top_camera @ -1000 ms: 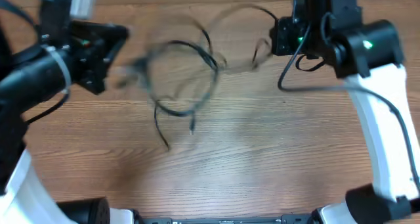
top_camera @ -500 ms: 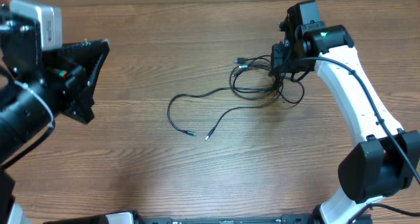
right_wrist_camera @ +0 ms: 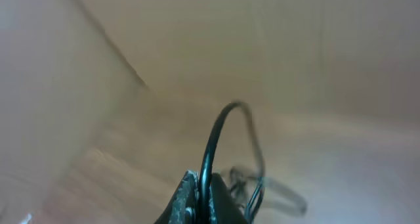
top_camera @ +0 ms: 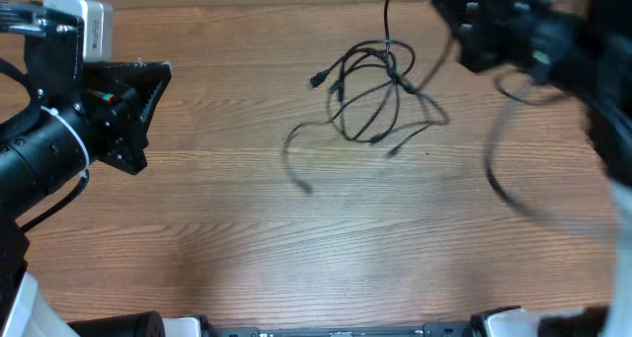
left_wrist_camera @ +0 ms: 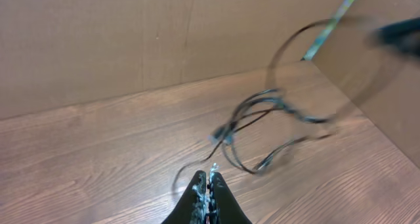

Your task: Untangle cables

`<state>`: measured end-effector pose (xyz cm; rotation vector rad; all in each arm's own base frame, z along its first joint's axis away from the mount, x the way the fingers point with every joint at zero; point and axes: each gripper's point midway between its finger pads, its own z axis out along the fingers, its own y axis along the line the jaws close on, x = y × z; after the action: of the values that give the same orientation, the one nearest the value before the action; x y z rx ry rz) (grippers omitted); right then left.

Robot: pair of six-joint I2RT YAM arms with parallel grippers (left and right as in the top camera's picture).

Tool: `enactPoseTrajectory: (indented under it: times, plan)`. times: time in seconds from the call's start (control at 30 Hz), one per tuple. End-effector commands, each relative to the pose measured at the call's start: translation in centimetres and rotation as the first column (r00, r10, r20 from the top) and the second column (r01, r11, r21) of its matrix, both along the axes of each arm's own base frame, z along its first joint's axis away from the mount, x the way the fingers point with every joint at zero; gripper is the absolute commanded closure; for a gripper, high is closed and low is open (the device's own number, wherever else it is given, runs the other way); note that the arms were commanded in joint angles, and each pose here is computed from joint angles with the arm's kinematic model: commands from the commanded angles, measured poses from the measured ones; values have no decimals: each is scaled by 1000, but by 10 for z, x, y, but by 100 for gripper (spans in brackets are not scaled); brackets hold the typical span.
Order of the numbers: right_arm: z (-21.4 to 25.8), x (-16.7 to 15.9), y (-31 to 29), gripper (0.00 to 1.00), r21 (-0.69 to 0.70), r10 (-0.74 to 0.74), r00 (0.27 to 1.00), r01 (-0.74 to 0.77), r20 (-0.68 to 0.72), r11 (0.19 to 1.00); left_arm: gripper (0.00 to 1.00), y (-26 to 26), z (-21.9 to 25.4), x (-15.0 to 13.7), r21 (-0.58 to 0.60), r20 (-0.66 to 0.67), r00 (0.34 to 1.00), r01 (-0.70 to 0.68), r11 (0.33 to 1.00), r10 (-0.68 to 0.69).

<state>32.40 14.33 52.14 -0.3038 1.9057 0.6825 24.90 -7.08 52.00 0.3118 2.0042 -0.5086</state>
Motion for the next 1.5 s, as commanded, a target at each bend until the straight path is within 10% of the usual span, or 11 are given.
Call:
enactPoseTrajectory:
  times: [0.0, 0.2, 0.47, 0.67, 0.73, 0.8, 1.2, 1.47]
  plan:
    - [19, -17, -7, 96, -17, -13, 997, 14, 70, 1000, 96, 1, -1, 1, 27, 11, 1000, 10, 1000, -10]
    - [-5, -14, -9, 96, -49, -31, 999, 30, -21, 998, 96, -25, 6, -10, 13, 61, 978, 200, 980, -200]
    - [-8, -17, -7, 96, -46, -14, 999, 13, -39, 999, 89, -99, 6, -38, 67, 222, 671, 714, 697, -708]
    - [-13, -19, -8, 90, -52, -15, 998, 12, -62, 999, 60, -126, -65, 11, 95, -38, 702, 711, 697, -711]
    - [-14, -19, -8, 87, -53, -15, 998, 11, -67, 999, 17, -134, -97, 27, 116, -151, 705, 709, 696, -693]
    - [-15, -20, -8, 84, -54, -15, 997, 11, -70, 998, 1, -142, -125, 40, 124, -238, 692, 718, 685, -682]
    - [-34, -18, -14, 81, -109, -46, 991, 33, -125, 994, 1, -177, -204, 96, 130, -383, 650, 741, 658, -656]
    - [-132, 22, -26, 91, -250, -174, 918, 85, -356, 965, 0, -150, -136, 126, 111, -258, 867, 464, 879, -426]
